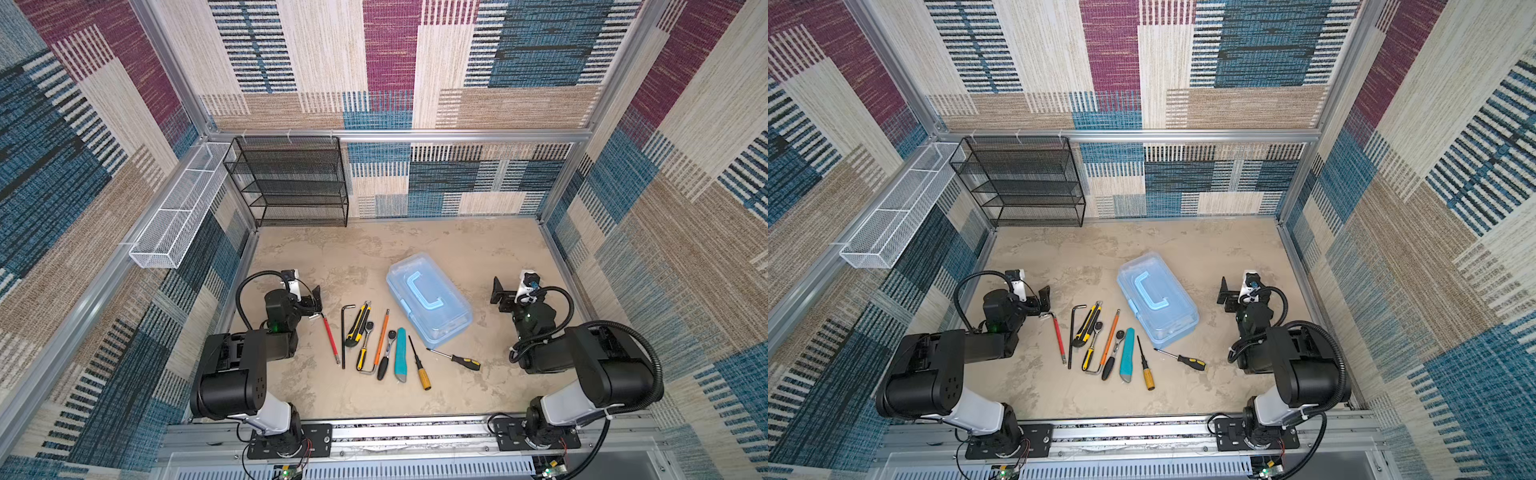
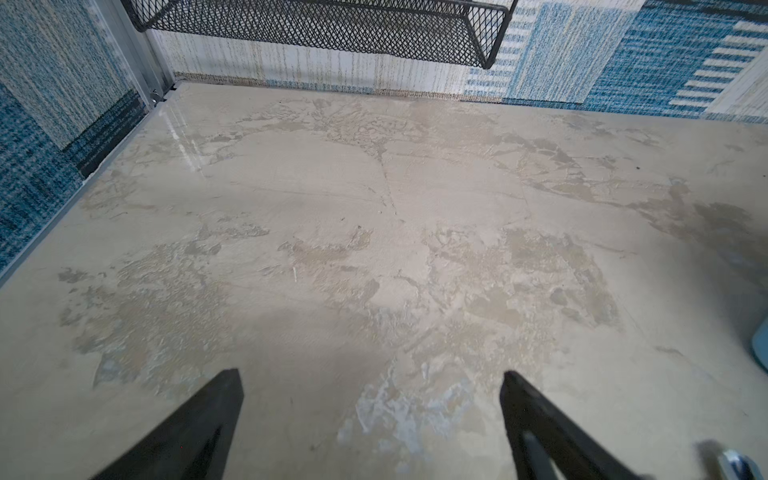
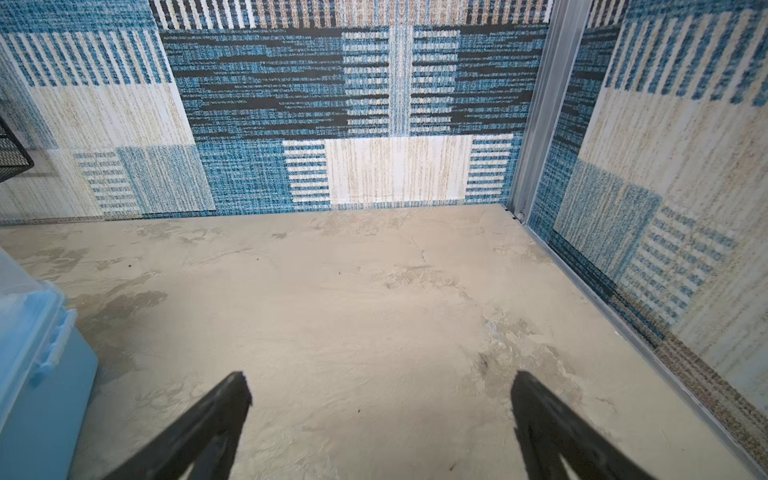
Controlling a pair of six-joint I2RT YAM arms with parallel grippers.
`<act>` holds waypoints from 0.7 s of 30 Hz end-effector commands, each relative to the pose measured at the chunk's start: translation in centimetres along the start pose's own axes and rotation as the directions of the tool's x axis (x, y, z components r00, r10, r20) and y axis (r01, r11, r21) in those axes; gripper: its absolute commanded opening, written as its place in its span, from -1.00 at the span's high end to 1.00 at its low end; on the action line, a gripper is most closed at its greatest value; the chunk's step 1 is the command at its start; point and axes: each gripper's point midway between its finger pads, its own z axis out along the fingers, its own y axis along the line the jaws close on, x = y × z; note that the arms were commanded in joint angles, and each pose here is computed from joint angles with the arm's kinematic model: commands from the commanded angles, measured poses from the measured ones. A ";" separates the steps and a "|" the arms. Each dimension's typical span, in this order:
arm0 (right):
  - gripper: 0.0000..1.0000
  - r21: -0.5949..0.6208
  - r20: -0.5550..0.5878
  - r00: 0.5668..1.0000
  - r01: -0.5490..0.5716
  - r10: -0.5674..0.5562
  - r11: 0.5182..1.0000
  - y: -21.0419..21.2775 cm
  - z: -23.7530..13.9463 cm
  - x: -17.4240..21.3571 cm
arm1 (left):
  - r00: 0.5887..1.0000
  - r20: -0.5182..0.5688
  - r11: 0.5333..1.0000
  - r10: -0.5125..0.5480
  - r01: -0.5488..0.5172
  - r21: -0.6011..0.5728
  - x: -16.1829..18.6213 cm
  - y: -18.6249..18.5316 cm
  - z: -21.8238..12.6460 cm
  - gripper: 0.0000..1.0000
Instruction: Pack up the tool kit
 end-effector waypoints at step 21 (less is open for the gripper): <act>-1.00 -0.014 0.030 1.000 -0.008 0.009 1.000 0.2 0.1 -0.8 | 1.000 0.024 1.000 0.002 -0.002 -0.006 -0.8 0.1 0.1 -0.99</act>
